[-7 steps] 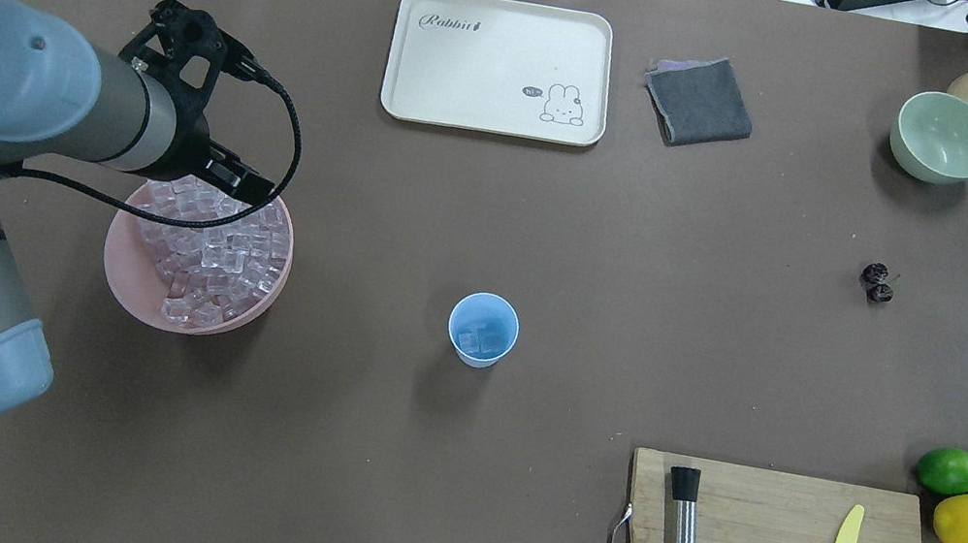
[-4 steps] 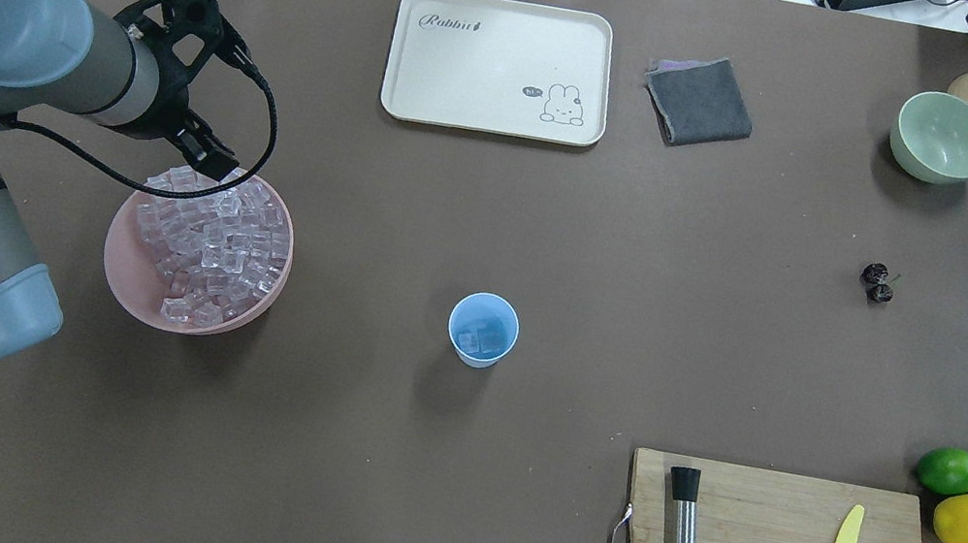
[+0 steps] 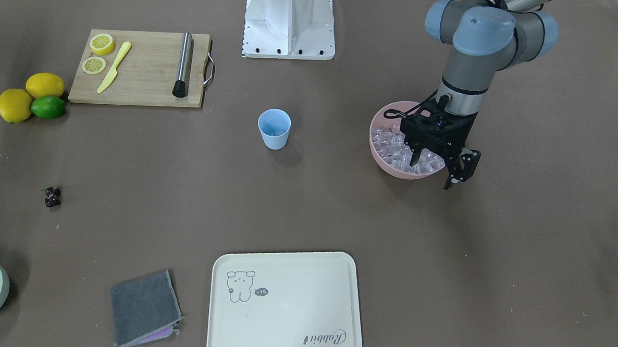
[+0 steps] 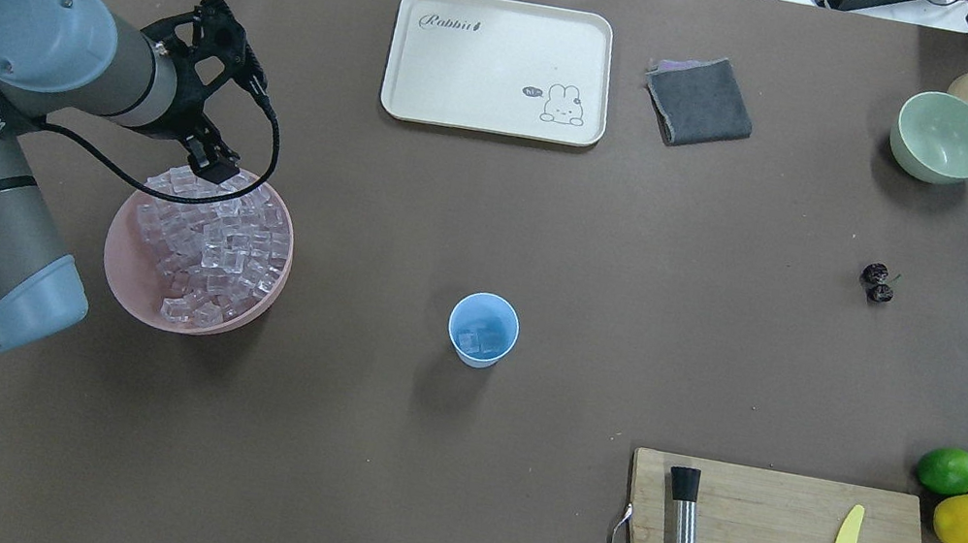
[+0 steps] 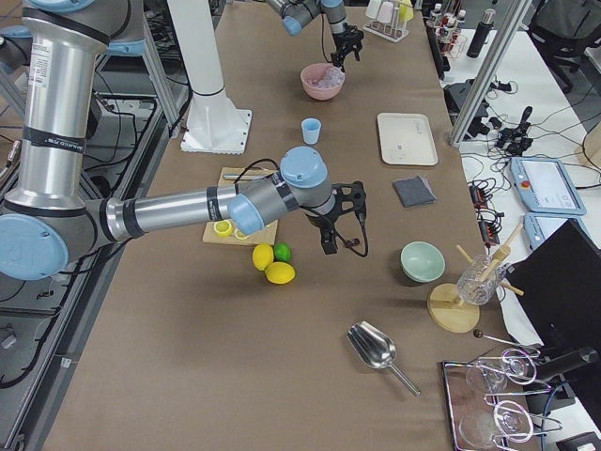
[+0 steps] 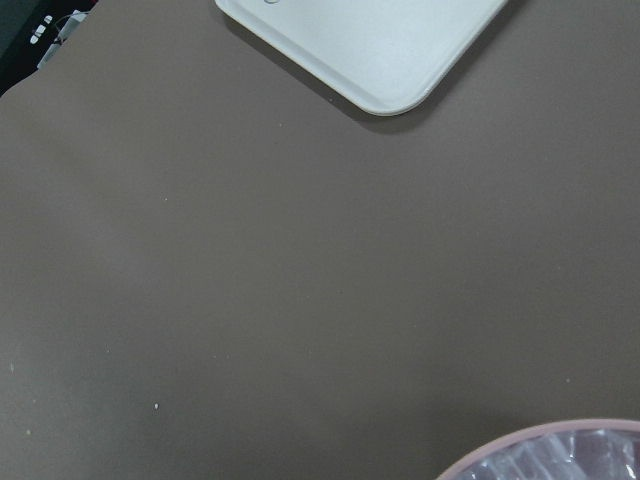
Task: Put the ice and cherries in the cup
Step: 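Move the left gripper back over the pink bowl of ice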
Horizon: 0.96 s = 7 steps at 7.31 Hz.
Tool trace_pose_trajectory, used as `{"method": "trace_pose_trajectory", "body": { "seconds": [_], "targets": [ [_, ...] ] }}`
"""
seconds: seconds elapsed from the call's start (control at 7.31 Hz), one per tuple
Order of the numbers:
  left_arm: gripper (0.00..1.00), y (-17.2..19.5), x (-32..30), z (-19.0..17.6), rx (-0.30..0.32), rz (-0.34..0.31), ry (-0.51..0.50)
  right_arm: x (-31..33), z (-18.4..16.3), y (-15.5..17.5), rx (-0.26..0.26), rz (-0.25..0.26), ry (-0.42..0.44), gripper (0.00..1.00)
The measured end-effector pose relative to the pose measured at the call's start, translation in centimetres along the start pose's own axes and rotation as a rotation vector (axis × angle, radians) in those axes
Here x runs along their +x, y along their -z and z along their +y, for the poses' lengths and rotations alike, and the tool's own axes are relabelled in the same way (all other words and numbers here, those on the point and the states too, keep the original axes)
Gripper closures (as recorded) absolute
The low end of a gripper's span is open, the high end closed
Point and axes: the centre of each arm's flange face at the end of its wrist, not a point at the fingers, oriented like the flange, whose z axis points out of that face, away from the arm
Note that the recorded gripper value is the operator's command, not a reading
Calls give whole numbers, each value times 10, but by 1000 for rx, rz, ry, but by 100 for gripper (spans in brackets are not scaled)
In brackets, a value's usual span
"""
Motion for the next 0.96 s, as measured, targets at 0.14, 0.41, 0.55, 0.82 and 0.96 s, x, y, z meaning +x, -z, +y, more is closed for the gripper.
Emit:
{"method": "trace_pose_trajectory", "body": {
  "seconds": [0.14, 0.41, 0.55, 0.82, 0.96],
  "targets": [
    [8, 0, 0, 8, -3, 2, -4, 0, 0, 0, 0, 0, -2, 0],
    [4, 9, 3, 26, -6, 25, 19, 0, 0, 0, 0, 0, -4, 0],
    [4, 15, 6, 34, -7, 45, 90, 0, 0, 0, -1, 0, -4, 0],
    [4, 29, 37, 45, -12, 102, 322, 0, 0, -1, -2, 0, -3, 0],
    [4, 29, 62, 49, -32, 133, 433, -1, 0, -2, -3, -1, -2, 0]
  ]
}}
